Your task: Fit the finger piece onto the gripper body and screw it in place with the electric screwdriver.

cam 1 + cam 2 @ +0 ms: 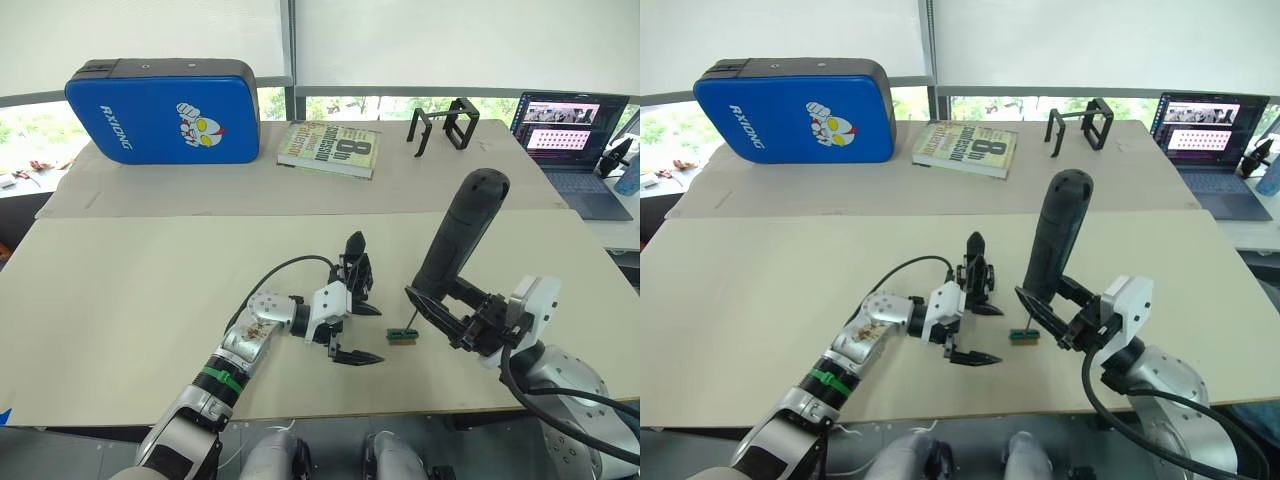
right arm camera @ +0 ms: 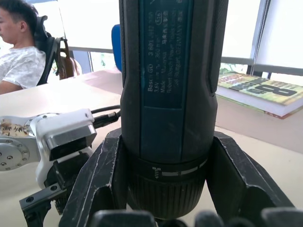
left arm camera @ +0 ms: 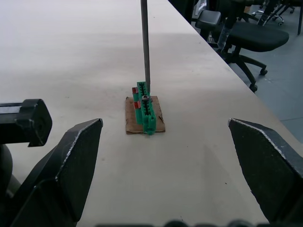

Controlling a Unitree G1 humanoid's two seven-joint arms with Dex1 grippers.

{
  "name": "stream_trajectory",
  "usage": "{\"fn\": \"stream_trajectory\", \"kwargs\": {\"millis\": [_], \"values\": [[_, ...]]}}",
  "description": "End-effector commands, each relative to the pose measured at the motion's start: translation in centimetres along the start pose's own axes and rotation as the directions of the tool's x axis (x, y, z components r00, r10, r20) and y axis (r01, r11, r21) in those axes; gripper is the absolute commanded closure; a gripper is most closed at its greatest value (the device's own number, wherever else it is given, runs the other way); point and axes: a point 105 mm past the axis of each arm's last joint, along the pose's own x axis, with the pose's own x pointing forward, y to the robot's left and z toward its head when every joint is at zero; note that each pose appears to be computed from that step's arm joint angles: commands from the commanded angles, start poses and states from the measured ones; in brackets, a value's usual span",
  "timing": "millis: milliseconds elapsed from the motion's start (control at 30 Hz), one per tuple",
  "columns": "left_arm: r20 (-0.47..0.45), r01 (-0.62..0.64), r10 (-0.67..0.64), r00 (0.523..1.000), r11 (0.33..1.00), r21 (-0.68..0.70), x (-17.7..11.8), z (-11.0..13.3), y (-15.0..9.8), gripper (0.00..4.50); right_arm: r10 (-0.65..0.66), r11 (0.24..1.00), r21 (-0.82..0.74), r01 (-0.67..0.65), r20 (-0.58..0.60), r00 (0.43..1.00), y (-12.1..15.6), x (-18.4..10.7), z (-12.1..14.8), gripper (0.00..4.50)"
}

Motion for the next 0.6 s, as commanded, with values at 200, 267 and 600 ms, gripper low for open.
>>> {"fn": "stream_trajectory", "kwargs": {"millis": [200, 267, 600], "values": [[0.017, 0.006, -0.007, 1.0, 0.999, 0.05, 0.2, 1.03, 0.16, 0.0, 0.016, 0.999, -0.05, -0.013, 0.063, 0.998, 0.19, 0.28, 1.71, 2.6], [0.018, 0.005, -0.006, 1.0, 0.999, 0.051, 0.21, 1.04, 0.18, 0.0, 0.016, 0.999, -0.051, -0.013, 0.064, 0.998, 0.15, 0.3, 1.75, 2.6], [0.019, 0.004, -0.005, 1.0, 0.999, 0.047, 0.23, 1.05, 0.17, 0.0, 0.019, 0.999, -0.051, -0.016, 0.057, 0.998, 0.13, 0.41, 1.68, 2.6]]}}
